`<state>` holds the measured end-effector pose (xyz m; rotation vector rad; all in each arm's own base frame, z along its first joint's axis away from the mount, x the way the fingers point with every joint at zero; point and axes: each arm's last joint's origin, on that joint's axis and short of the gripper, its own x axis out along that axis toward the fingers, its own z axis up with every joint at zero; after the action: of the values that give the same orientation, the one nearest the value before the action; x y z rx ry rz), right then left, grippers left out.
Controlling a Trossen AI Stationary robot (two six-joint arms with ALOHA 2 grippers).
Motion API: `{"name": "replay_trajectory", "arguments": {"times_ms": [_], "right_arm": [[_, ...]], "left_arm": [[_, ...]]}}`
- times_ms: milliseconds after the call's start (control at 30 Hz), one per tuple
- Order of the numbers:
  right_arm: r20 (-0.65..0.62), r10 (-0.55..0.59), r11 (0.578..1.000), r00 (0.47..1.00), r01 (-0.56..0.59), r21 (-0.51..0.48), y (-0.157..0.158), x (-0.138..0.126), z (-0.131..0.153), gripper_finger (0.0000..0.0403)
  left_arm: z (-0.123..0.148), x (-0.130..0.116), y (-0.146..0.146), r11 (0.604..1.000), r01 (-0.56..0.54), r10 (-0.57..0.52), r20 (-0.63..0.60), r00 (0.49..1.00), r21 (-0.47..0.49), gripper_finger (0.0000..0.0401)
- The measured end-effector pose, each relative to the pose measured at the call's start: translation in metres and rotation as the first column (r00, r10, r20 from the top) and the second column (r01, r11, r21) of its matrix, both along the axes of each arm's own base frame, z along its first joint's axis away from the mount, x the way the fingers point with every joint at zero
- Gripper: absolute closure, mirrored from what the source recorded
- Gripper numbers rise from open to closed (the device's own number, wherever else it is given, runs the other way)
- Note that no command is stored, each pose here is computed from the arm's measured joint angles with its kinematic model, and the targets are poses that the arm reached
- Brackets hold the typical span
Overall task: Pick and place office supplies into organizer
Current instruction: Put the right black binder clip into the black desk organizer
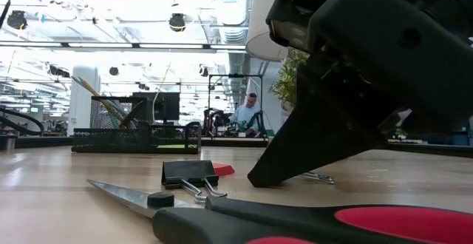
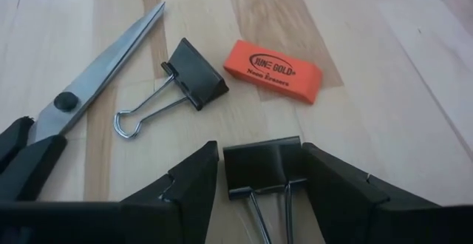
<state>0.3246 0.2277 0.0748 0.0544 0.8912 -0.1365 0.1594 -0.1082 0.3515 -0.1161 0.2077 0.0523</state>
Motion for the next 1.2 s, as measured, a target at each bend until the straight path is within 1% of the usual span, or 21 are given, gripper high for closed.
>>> {"name": "replay_trajectory", "arguments": {"times_ms": [233, 333, 433, 567, 667, 800, 933, 1000, 1033, 1133, 1200], "right_arm": [[0.017, -0.01, 1.0, 1.0, 0.01, 0.001, -0.001, -0.003, -0.004, 0.0214], [0.013, 0.003, 1.0, 1.0, -0.003, -0.004, -0.001, -0.003, -0.004, 0.0215], [0.012, 0.001, 1.0, 1.0, -0.001, -0.004, -0.003, -0.002, -0.004, 0.0231], [0.008, -0.012, 1.0, 1.0, 0.012, -0.007, -0.009, 0.002, -0.003, 0.0272], [0.007, -0.014, 1.0, 1.0, 0.014, -0.014, -0.012, 0.004, -0.003, 0.0272], [0.022, 0.046, 0.997, 0.999, -0.044, -0.057, -0.015, 0.009, 0.001, 0.0272], [0.015, 0.111, 0.989, 0.994, -0.109, -0.099, -0.025, 0.019, 0.026, 0.0272], [0.014, 0.118, 0.978, 0.993, -0.114, -0.175, -0.038, 0.022, 0.041, 0.0272], [0.053, 0.108, 0.975, 0.993, -0.095, -0.202, -0.045, 0.028, 0.052, 0.0272], [0.2, 0.035, 0.97, 0.979, 0.015, -0.245, -0.074, 0.046, 0.092, 0.0272], [0.292, 0.004, 0.973, 0.956, 0.064, -0.223, -0.094, 0.061, 0.105, 0.0272]], "left_arm": [[0.0, -0.003, -0.004, 1.0, 0.018, -0.018, 0.0, 1.0, -0.01, 0.0303], [0.0, -0.004, -0.006, 0.999, 0.028, -0.028, 0.0, 1.0, -0.018, 0.0303], [0.0, -0.005, -0.007, 0.999, 0.035, -0.035, 0.003, 0.999, -0.02, 0.0303], [0.002, -0.006, -0.008, 0.999, 0.043, -0.042, 0.016, 0.999, -0.03, 0.0303], [0.004, -0.006, -0.009, 0.998, 0.045, -0.043, 0.037, 0.998, -0.041, 0.0303], [0.012, -0.008, -0.012, 0.998, 0.054, -0.05, 0.098, 0.994, -0.039, 0.0303], [0.02, -0.011, -0.013, 0.997, 0.074, -0.071, 0.164, 0.984, -0.01, 0.0303], [0.024, -0.012, -0.012, 0.997, 0.078, -0.078, 0.186, 0.979, 0.008, 0.0303], [0.025, -0.012, -0.012, 0.997, 0.079, -0.081, 0.198, 0.977, 0.017, 0.0303], [0.028, -0.012, -0.012, 0.995, 0.078, -0.088, 0.223, 0.971, 0.055, 0.0304], [0.03, -0.012, -0.012, 0.994, 0.076, -0.092, 0.235, 0.968, 0.074, 0.0304]]}}
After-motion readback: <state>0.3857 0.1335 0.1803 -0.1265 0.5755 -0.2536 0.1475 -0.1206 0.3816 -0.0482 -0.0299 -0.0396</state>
